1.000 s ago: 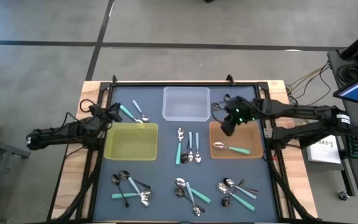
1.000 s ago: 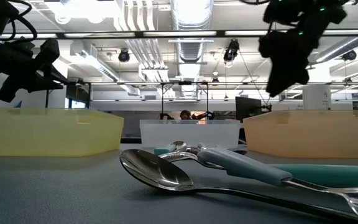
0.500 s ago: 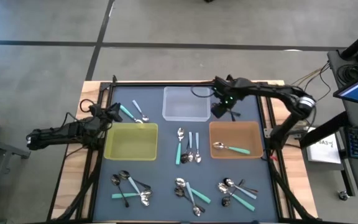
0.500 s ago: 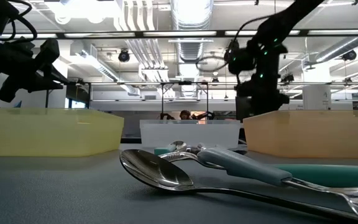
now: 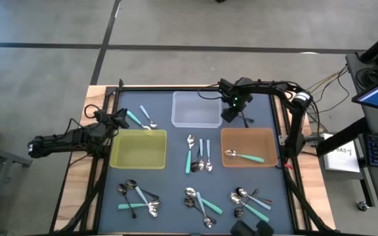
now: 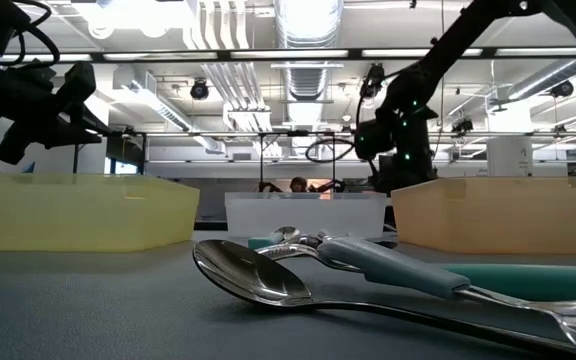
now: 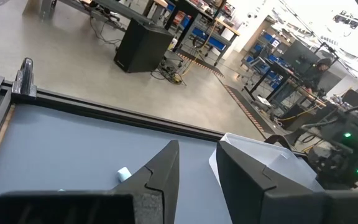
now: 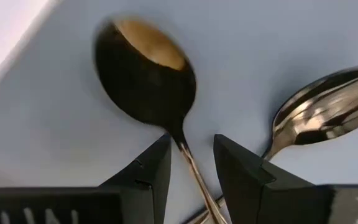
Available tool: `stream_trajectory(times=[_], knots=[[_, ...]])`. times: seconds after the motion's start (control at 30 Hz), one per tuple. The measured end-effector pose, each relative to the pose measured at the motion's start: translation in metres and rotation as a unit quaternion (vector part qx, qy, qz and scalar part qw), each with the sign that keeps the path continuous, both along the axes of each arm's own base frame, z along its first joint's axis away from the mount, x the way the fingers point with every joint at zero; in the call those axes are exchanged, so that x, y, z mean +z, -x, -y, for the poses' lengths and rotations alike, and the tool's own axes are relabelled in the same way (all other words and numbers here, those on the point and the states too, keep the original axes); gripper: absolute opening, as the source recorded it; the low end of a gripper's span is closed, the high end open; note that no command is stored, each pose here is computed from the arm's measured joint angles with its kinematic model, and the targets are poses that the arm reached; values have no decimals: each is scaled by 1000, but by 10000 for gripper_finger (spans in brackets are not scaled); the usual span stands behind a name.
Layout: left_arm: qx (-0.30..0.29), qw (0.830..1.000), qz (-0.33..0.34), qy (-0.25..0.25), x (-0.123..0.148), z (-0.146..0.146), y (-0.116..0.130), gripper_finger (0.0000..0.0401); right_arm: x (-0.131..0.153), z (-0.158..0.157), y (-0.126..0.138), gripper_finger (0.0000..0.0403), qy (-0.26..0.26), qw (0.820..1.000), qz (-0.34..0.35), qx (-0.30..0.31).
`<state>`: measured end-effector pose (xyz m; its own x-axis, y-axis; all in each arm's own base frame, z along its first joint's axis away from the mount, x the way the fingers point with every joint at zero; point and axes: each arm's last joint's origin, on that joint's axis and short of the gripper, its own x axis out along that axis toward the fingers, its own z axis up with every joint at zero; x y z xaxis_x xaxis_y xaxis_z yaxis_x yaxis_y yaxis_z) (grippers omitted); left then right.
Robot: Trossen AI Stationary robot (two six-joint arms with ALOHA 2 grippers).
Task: Sort silverware by color (type)
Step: Put the black spoon into the transparent bin
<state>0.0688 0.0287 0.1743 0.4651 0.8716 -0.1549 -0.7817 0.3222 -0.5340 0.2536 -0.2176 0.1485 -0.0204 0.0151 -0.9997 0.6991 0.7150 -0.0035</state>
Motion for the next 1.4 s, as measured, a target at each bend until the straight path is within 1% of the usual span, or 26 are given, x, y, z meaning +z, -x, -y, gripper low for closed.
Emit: stream_trajectory(times=[0.2, 0.47, 0.93, 1.13, 1.4], knots=[[0, 1000, 0, 0, 0, 0, 0, 89, -9, 4, 4, 111, -18, 1000, -12, 9], [0, 1000, 0, 0, 0, 0, 0, 89, -7, 5, 3, 107, -12, 1000, -5, 24], [0, 1000, 0, 0, 0, 0, 0, 89, -8, 4, 5, 106, -18, 999, -12, 24], [0, 1000, 0, 0, 0, 0, 0, 89, -8, 4, 4, 106, -17, 1000, -12, 8], [0, 1000, 0, 0, 0, 0, 0, 89, 0, 4, 4, 108, -10, 1000, -4, 11]])
